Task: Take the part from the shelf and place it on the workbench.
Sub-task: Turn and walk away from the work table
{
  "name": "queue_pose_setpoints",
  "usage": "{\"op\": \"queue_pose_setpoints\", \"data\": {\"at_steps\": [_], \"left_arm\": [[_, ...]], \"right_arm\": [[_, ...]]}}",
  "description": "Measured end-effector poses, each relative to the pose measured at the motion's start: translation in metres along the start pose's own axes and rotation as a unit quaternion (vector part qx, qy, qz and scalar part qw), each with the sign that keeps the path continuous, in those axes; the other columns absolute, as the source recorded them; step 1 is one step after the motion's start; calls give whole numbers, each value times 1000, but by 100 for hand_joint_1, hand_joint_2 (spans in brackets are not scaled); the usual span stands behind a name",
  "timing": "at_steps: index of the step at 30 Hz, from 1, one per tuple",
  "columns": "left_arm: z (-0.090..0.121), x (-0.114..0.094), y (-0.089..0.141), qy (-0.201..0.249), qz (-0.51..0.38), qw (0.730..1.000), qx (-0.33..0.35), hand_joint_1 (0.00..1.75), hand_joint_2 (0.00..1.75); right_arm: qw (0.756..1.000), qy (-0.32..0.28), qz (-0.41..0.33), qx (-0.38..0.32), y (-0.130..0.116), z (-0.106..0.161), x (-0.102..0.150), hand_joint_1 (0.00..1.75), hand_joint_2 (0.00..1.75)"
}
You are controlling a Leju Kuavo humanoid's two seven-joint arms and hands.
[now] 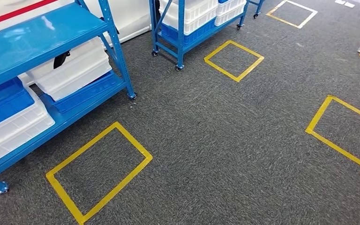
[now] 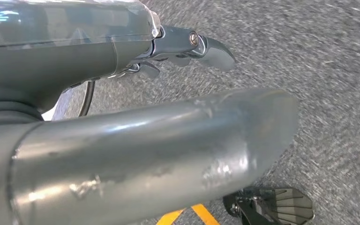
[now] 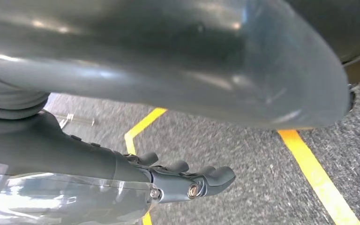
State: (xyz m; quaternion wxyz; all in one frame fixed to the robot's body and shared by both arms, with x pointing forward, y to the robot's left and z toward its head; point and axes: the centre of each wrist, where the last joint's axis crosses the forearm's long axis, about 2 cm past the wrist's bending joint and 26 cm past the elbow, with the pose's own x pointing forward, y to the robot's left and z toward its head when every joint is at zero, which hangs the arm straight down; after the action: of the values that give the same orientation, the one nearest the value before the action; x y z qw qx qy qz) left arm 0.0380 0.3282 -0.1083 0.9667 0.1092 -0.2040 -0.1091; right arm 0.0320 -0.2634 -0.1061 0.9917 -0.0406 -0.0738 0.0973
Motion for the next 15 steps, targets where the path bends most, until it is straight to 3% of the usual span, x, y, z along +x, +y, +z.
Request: {"op": "queue_pose_setpoints", "data": {"at_steps": [15], "left_arm": [[0, 1, -4, 2, 5, 1000, -2, 0, 0]], "right_arm": [[1000, 5, 0, -1, -3, -1, -2, 0, 0]]}}
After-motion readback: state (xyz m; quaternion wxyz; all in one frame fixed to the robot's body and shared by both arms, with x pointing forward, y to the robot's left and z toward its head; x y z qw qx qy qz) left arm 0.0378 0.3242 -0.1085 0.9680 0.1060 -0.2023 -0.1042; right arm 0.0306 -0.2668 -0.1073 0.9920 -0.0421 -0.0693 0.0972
